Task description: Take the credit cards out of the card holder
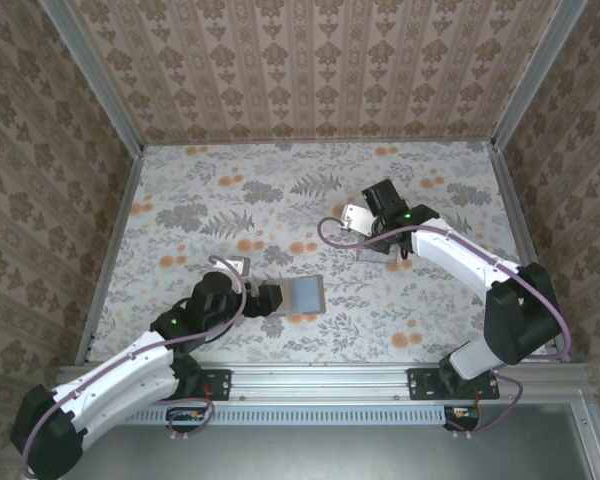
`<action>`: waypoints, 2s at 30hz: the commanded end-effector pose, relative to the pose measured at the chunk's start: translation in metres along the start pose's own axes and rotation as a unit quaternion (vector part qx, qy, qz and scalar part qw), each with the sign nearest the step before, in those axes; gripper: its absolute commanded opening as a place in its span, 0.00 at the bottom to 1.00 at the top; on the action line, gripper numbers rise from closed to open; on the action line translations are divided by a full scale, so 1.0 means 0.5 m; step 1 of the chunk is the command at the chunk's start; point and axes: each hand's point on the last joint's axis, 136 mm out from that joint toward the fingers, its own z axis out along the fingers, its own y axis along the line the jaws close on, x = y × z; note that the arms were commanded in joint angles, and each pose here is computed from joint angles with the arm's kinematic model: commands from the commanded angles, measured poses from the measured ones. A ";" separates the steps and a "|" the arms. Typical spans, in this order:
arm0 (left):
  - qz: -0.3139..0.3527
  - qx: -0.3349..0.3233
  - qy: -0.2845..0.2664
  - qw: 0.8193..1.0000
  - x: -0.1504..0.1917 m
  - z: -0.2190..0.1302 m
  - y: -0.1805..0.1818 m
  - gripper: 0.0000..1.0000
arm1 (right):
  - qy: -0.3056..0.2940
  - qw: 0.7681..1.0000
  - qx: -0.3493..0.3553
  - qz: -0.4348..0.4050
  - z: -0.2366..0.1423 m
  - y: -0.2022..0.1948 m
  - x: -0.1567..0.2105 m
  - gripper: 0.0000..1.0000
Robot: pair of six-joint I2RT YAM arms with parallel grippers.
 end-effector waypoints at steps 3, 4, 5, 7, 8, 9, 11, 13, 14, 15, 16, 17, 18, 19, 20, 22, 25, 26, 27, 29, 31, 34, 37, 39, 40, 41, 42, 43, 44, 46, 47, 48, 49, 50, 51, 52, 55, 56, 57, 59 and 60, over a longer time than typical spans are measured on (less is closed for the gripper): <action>-0.008 -0.011 0.001 1.000 0.008 0.002 0.013 1.00 | 0.006 0.999 0.025 -0.032 0.006 -0.038 -0.003 0.00; -0.009 -0.013 0.002 1.000 0.008 0.003 0.014 1.00 | 0.009 0.999 0.025 -0.034 0.008 -0.038 0.001 0.00; -0.009 -0.013 0.002 1.000 0.009 0.003 0.015 1.00 | 0.012 0.999 0.025 -0.034 0.012 -0.039 0.007 0.00; -0.009 -0.015 0.005 1.000 0.010 0.005 0.017 1.00 | 0.015 0.999 0.025 -0.031 0.017 -0.040 0.015 0.00; -0.010 -0.016 0.006 1.000 0.010 0.005 0.017 1.00 | 0.015 0.999 0.026 -0.032 0.018 -0.039 0.018 0.00; -0.011 -0.016 0.007 1.000 0.010 0.006 0.017 1.00 | 0.017 0.999 0.026 -0.033 0.019 -0.039 0.021 0.00; -0.012 -0.016 0.007 1.000 0.010 0.006 0.018 1.00 | 0.018 0.999 0.024 -0.031 0.020 -0.037 0.025 0.00; -0.012 -0.016 0.008 1.000 0.011 0.007 0.018 1.00 | 0.019 0.999 0.022 -0.030 0.021 -0.037 0.028 0.00; -0.013 -0.017 0.008 1.000 0.012 0.007 0.019 1.00 | 0.020 0.999 0.018 -0.030 0.023 -0.033 0.030 0.00; -0.013 -0.016 0.008 1.000 0.011 0.007 0.019 1.00 | 0.020 0.999 0.015 -0.031 0.025 -0.030 0.032 0.00; -0.013 -0.017 0.010 1.000 0.013 0.008 0.020 1.00 | 0.022 0.999 0.015 -0.033 0.028 -0.027 0.034 0.00; -0.014 -0.017 0.009 1.000 0.013 0.008 0.020 1.00 | 0.025 0.999 0.014 -0.035 0.032 -0.025 0.040 0.00; -0.013 -0.018 0.010 1.000 0.013 0.008 0.021 1.00 | 0.027 0.999 0.010 -0.038 0.035 -0.021 0.043 0.00; -0.014 -0.018 0.010 1.000 0.014 0.008 0.021 1.00 | 0.028 0.999 0.009 -0.038 0.037 -0.018 0.046 0.00; -0.014 -0.018 0.010 1.000 0.013 0.008 0.021 1.00 | 0.028 0.999 0.007 -0.038 0.038 -0.016 0.048 0.00; -0.015 -0.019 0.010 1.000 0.014 0.008 0.022 1.00 | 0.028 0.999 0.007 -0.037 0.036 -0.015 0.049 0.00; -0.016 -0.019 0.012 1.000 0.015 0.009 0.022 1.00 | 0.026 0.999 0.010 -0.036 0.028 -0.017 0.050 0.00; -0.016 -0.019 0.013 1.000 0.015 0.009 0.022 1.00 | 0.025 0.999 0.012 -0.036 0.026 -0.017 0.051 0.00; -0.016 -0.018 0.013 1.000 0.015 0.010 0.021 1.00 | 0.023 0.999 0.012 -0.038 0.024 -0.014 0.051 0.00; -0.017 -0.018 0.014 1.000 0.016 0.011 0.022 1.00 | 0.023 0.999 0.007 -0.041 0.025 -0.006 0.057 0.00; -0.018 -0.018 0.015 1.000 0.016 0.011 0.021 1.00 | 0.024 0.999 0.002 -0.044 0.028 0.002 0.060 0.00; -0.018 -0.019 0.016 1.000 0.017 0.011 0.023 1.00 | 0.022 0.999 0.011 -0.040 0.025 -0.005 0.059 0.00; -0.018 -0.018 0.016 1.000 0.017 0.011 0.022 1.00 | 0.019 0.999 0.025 -0.036 0.014 -0.020 0.055 0.00; -0.018 -0.017 0.017 1.000 0.018 0.012 0.022 1.00 | 0.011 0.999 0.035 -0.030 0.004 -0.029 0.049 0.00; -0.019 -0.017 0.017 1.000 0.018 0.013 0.022 1.00 | 0.008 0.999 0.041 -0.026 -0.002 -0.035 0.048 0.00; -0.019 -0.016 0.018 1.000 0.018 0.013 0.022 1.00 | 0.005 0.999 0.043 -0.024 -0.008 -0.036 0.047 0.00; -0.020 -0.016 0.018 1.000 0.018 0.013 0.022 1.00 | 0.003 0.999 0.042 -0.024 -0.010 -0.035 0.047 0.00; -0.020 -0.016 0.019 1.000 0.019 0.013 0.022 1.00 | 0.000 0.999 0.040 -0.024 -0.014 -0.031 0.047 0.00; -0.019 -0.016 0.018 1.000 0.018 0.013 0.021 1.00 | -0.004 0.999 0.040 -0.023 -0.018 -0.029 0.047 0.00; -0.020 -0.016 0.019 0.999 0.019 0.013 0.022 1.00 | -0.009 0.999 0.039 -0.024 -0.022 -0.023 0.050 0.00; -0.020 -0.015 0.019 1.000 0.018 0.013 0.021 1.00 | -0.011 0.999 0.038 -0.025 -0.023 -0.019 0.050 0.00; -0.020 -0.015 0.019 1.000 0.019 0.013 0.021 1.00 | -0.011 0.999 0.035 -0.026 -0.021 -0.015 0.053 0.00; -0.019 -0.015 0.019 1.000 0.019 0.013 0.021 1.00 | -0.011 0.999 0.032 -0.028 -0.019 -0.010 0.054 0.00; -0.020 -0.015 0.019 1.000 0.019 0.013 0.021 1.00 | -0.011 0.999 0.029 -0.029 -0.018 -0.007 0.055 0.00; -0.020 -0.015 0.019 1.000 0.019 0.013 0.020 1.00 | -0.012 0.999 0.028 -0.029 -0.016 -0.006 0.055 0.00; -0.019 -0.015 0.019 1.000 0.019 0.013 0.020 1.00 | -0.012 0.999 0.027 -0.028 -0.013 -0.006 0.054 0.00; -0.019 -0.015 0.020 1.000 0.019 0.013 0.021 1.00 | -0.008 0.999 0.023 -0.029 -0.003 -0.004 0.052 0.00; -0.019 -0.015 0.020 1.000 0.020 0.013 0.021 1.00 | -0.007 0.999 0.021 -0.028 0.000 -0.004 0.052 0.00; -0.019 -0.016 0.019 0.999 0.019 0.013 0.022 1.00 | -0.005 0.999 0.021 -0.029 0.003 -0.004 0.052 0.00; -0.020 -0.017 0.020 0.999 0.020 0.013 0.023 1.00 | -0.001 0.999 0.016 -0.032 0.011 -0.003 0.053 0.00; -0.019 -0.017 0.019 0.999 0.019 0.013 0.022 1.00 | 0.001 0.999 0.015 -0.032 0.014 -0.002 0.052 0.00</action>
